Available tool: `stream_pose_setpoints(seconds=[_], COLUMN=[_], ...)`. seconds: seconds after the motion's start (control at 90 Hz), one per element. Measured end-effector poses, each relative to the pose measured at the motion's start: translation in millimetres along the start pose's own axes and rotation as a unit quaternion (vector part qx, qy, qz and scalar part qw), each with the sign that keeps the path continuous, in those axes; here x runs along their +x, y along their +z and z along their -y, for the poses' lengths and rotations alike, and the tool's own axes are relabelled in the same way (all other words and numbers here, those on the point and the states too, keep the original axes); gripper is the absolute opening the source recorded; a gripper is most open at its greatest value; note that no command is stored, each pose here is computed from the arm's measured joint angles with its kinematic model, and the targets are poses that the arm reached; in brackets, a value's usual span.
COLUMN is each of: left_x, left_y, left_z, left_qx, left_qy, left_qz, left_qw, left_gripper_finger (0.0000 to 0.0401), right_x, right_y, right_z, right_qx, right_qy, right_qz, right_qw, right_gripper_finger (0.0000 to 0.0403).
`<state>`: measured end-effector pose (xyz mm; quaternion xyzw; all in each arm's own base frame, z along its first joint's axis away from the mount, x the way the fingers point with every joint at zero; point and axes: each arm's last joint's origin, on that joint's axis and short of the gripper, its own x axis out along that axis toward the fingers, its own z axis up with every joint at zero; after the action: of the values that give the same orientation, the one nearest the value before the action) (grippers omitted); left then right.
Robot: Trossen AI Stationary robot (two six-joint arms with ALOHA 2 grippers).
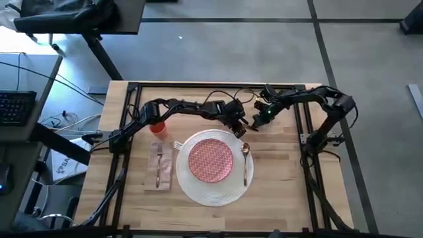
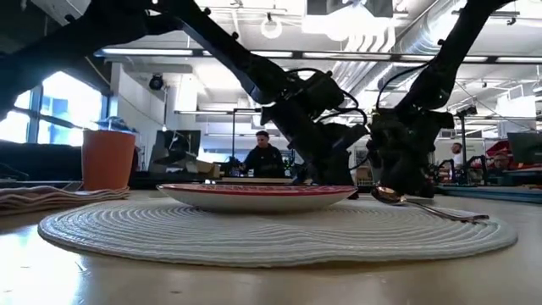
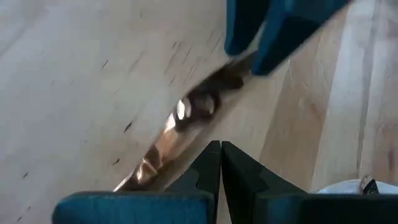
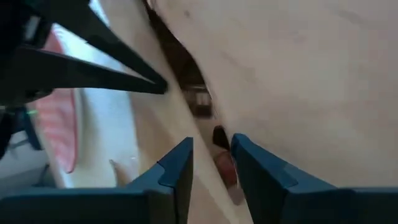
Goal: Set table place
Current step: Put the table knife beside the gold fork
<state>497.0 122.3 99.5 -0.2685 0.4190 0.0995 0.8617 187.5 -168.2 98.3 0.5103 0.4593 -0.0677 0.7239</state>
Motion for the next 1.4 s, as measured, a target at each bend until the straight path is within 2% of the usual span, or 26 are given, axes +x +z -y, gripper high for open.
stream_pose_setpoints(seconds=[0.244,0.444,0.733,1.111,1.267,1.4], left_x=[6.7,14.0,19.6,21.4,22.4,22.6], left_y=[-1.6,-6.0,-8.8,-8.5,-11.0,-10.8], left_z=[3.9,5.7,9.8,10.2,9.0,9.3], left_qx=[0.002,-0.007,-0.013,-0.008,-0.009,-0.008], left_qy=[-0.004,-0.007,-0.012,-0.023,-0.022,-0.023], left_qz=[0.017,0.017,0.025,0.045,0.041,0.044], left_qw=[1.000,1.000,1.000,0.999,0.999,0.999], left_gripper_finger=[0.0000,0.0000,0.0000,0.0000,0.0000,0.0000], right_x=[7.5,15.7,16.3,24.0,24.2,26.9], right_y=[1.4,5.0,6.8,6.6,5.2,3.6], right_z=[-0.1,-1.8,-2.7,-11.9,-11.0,-12.6], right_qx=[0.022,0.032,0.038,0.006,-0.004,-0.022], right_qy=[0.034,0.047,0.049,0.055,0.044,0.020], right_qz=[-0.009,-0.010,-0.003,-0.005,-0.008,-0.011], right_qw=[0.999,0.998,0.998,0.998,0.999,0.999], right_gripper_finger=[0.0198,0.0217,0.0218,0.0212,0.0192,0.0149])
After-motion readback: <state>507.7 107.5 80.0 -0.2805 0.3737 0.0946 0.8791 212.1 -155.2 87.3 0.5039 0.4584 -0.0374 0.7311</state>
